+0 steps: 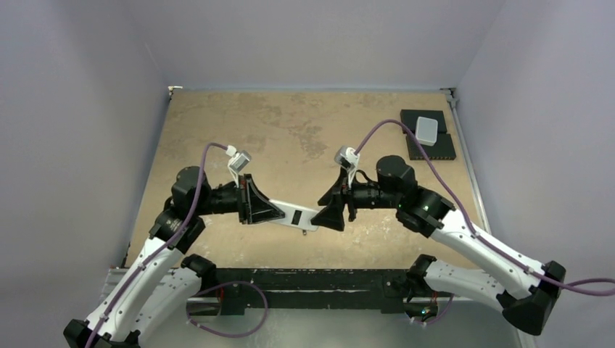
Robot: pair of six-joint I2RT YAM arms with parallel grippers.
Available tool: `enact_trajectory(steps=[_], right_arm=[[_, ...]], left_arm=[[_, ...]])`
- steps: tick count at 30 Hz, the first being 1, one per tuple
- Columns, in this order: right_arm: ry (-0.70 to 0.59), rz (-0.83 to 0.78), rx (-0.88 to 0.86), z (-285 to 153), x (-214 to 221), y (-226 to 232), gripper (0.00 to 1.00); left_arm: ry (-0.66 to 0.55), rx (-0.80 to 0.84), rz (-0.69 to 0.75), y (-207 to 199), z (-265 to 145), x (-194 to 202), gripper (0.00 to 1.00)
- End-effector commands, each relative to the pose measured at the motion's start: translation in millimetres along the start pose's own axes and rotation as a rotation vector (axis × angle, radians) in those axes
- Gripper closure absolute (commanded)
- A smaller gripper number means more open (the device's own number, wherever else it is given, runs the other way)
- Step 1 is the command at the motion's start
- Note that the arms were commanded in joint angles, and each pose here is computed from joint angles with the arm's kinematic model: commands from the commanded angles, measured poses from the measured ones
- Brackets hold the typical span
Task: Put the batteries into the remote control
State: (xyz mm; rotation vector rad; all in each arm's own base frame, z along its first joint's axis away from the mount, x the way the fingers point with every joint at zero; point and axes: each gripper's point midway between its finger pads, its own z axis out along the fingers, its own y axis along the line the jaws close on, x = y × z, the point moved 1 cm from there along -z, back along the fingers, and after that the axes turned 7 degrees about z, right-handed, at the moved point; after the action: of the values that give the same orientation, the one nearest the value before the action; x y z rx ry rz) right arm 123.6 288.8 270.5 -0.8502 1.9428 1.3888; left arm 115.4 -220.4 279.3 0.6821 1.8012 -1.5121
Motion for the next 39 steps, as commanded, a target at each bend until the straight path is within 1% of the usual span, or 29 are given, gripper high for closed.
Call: enact_trajectory(steps=[1,6,8,14,20,25,33,39], right_arm=[[-0.144,0.011,0.161,-17.1,-16.3,-17.1,0.23],[-0.248,0.072,0.198,-34.7,-21.3,-13.9,0.2],[-0.291,0.106,0.187,-38.9,-22.8,-10.4,0.19],[-0.398,0.171,0.133,-44.4,-24.6,-5.1,0.2],[-0.466,0.207,0.057,-44.3,-29.7,2.9,0.22],[-0.504,0.244,0.039,-41.5,-37.5,2.6,0.25],[-0.489,0.292,0.046,-28.0,-40.3,-5.5,0.28],[-0.474,0.309,0.041,-22.2,-41.6,-6.5,0.3]], left_arm=[[-0.083,-0.019,0.032,-4.0,-0.8,-16.7,1.0],[-0.139,-0.048,0.032,-6.1,-4.1,-25.2,1.0],[-0.164,-0.065,0.021,-5.0,-4.9,-28.7,1.0],[-0.247,-0.05,0.0,-9.6,-5.8,-41.2,1.0],[-0.269,-0.026,-0.045,-9.2,-4.0,-41.4,1.0],[-0.277,-0.017,-0.059,-10.5,-3.9,-42.8,1.0],[-0.258,-0.052,-0.088,-1.4,-1.1,-40.5,1.0],[-0.258,-0.077,-0.081,1.3,-1.4,-42.3,1.0]])
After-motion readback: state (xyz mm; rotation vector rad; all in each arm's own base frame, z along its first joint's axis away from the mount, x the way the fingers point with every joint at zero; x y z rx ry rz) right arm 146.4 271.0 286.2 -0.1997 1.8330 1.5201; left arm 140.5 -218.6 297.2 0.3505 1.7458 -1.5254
